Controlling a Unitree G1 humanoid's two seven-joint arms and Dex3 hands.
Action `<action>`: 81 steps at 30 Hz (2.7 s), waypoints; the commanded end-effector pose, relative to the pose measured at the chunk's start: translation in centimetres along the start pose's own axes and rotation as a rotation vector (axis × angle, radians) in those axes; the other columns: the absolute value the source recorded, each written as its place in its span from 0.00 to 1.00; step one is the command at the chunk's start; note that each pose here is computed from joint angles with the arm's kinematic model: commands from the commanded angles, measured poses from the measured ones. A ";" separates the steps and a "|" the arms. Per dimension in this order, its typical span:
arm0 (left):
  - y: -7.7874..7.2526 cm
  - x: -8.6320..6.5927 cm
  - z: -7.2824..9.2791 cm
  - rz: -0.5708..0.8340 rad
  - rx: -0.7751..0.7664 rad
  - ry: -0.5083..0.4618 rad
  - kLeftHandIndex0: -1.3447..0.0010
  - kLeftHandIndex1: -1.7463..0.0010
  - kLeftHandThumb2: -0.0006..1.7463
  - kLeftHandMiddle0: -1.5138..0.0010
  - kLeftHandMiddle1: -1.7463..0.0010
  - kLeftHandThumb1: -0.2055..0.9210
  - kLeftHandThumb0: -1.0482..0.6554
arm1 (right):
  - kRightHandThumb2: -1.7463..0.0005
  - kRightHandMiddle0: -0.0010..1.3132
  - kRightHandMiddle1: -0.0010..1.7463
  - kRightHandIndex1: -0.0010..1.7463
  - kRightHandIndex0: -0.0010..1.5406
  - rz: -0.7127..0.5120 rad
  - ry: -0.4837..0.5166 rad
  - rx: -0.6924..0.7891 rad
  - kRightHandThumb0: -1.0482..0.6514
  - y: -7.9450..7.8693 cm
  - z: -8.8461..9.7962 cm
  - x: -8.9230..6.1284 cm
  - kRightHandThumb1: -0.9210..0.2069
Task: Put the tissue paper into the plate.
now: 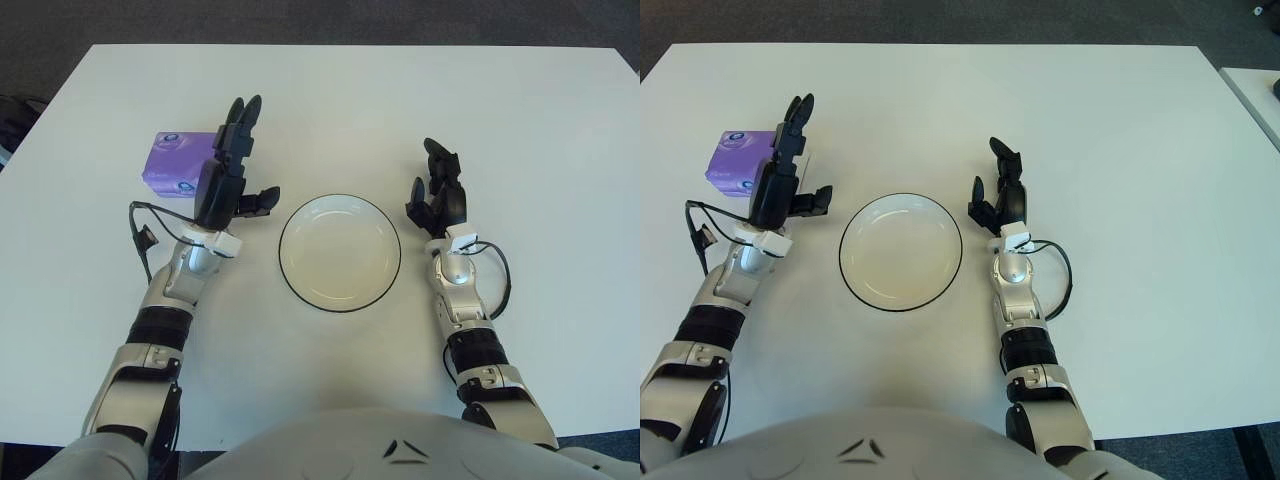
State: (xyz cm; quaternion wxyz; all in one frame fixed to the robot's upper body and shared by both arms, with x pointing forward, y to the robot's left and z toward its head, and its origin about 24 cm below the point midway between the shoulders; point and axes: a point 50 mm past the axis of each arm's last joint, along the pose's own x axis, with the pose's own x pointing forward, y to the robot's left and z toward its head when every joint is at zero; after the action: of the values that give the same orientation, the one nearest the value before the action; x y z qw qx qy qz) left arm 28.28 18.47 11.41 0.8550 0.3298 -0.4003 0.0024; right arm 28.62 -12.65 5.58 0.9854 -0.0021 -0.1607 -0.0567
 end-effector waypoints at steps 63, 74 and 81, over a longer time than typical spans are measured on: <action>12.2 8.3 1.9 -0.907 0.940 0.225 1.00 1.00 0.08 1.00 1.00 0.96 0.00 | 0.55 0.00 0.37 0.12 0.18 0.010 0.235 -0.035 0.29 -0.6 -5.4 -2.7 0.00; 10.9 8.8 0.1 -1.050 1.013 0.163 1.00 1.00 0.08 1.00 1.00 0.97 0.00 | 0.55 0.00 0.36 0.12 0.18 0.007 0.226 -0.030 0.30 -0.9 -5.5 -2.6 0.00; 8.6 7.3 -2.5 -1.126 0.986 0.169 1.00 1.00 0.08 1.00 1.00 0.99 0.00 | 0.55 0.00 0.36 0.12 0.18 0.004 0.226 -0.027 0.30 -1.1 -5.6 -2.5 0.00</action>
State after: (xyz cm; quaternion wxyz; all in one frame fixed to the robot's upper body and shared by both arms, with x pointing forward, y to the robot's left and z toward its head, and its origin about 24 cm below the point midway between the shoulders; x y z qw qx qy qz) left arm 32.05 24.54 22.28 0.5142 0.8279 -0.0715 -0.2125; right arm 31.09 -12.42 5.65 0.9857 0.0109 -0.1622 -0.0451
